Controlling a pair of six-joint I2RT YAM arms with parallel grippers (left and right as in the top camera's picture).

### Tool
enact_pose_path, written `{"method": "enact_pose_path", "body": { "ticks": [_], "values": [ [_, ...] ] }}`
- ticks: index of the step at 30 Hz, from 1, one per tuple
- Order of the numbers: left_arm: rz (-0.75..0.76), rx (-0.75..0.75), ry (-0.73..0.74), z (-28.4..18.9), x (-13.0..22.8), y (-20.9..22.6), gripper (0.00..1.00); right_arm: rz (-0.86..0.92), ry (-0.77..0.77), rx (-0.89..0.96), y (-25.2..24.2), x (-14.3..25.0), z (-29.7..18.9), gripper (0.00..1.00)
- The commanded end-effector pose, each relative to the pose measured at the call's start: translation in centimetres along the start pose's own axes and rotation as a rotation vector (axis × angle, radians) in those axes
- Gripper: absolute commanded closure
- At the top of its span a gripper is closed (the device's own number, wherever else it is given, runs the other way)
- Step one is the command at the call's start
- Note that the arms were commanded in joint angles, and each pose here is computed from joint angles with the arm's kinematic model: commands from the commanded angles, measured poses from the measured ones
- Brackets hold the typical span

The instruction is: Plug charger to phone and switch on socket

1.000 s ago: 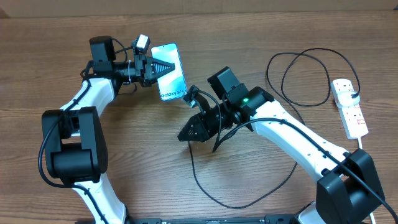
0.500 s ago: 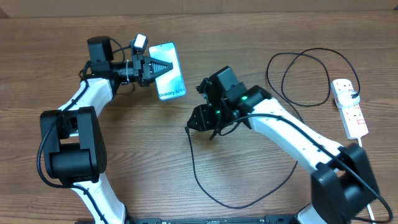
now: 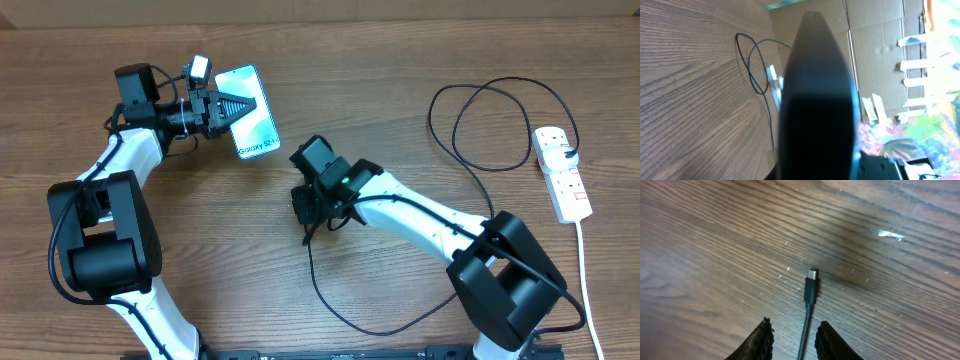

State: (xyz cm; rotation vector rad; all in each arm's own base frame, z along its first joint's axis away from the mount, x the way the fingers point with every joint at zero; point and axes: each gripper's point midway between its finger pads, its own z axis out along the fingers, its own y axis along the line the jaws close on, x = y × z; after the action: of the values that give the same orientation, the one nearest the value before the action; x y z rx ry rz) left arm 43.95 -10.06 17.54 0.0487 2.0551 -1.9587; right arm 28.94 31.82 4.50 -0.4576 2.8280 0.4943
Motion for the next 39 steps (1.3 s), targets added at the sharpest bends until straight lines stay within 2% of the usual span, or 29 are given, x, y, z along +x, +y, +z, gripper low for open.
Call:
{"method": "enact_pose_path", "body": {
  "ticks": [1,5,19,22,35,39],
  "values": [
    [0.044,0.027,0.014,-0.2,0.3,-1.0,0.96,-0.031,-0.04,0.123,-0.8,0.2,1.0,0.71],
    [0.043,0.029,0.015,-0.2,0.3,-1.0,0.96,-0.036,-0.041,0.183,-1.1,0.8,2.5,0.71],
    [0.032,0.03,0.016,-0.2,0.4,-1.0,0.96,-0.037,-0.035,0.184,-1.4,0.9,4.9,0.72],
    [0.032,0.03,0.016,-0.2,0.4,-1.0,0.96,-0.036,-0.031,0.186,-1.5,1.0,4.9,0.76],
    [0.032,0.03,0.017,-0.2,0.4,-1.0,0.96,0.058,0.024,0.16,-2.4,1.5,4.8,0.76],
    [0.032,0.03,0.017,-0.2,0.4,-1.0,0.96,0.067,0.031,0.148,-2.5,1.5,4.7,0.83]
  ]
}}
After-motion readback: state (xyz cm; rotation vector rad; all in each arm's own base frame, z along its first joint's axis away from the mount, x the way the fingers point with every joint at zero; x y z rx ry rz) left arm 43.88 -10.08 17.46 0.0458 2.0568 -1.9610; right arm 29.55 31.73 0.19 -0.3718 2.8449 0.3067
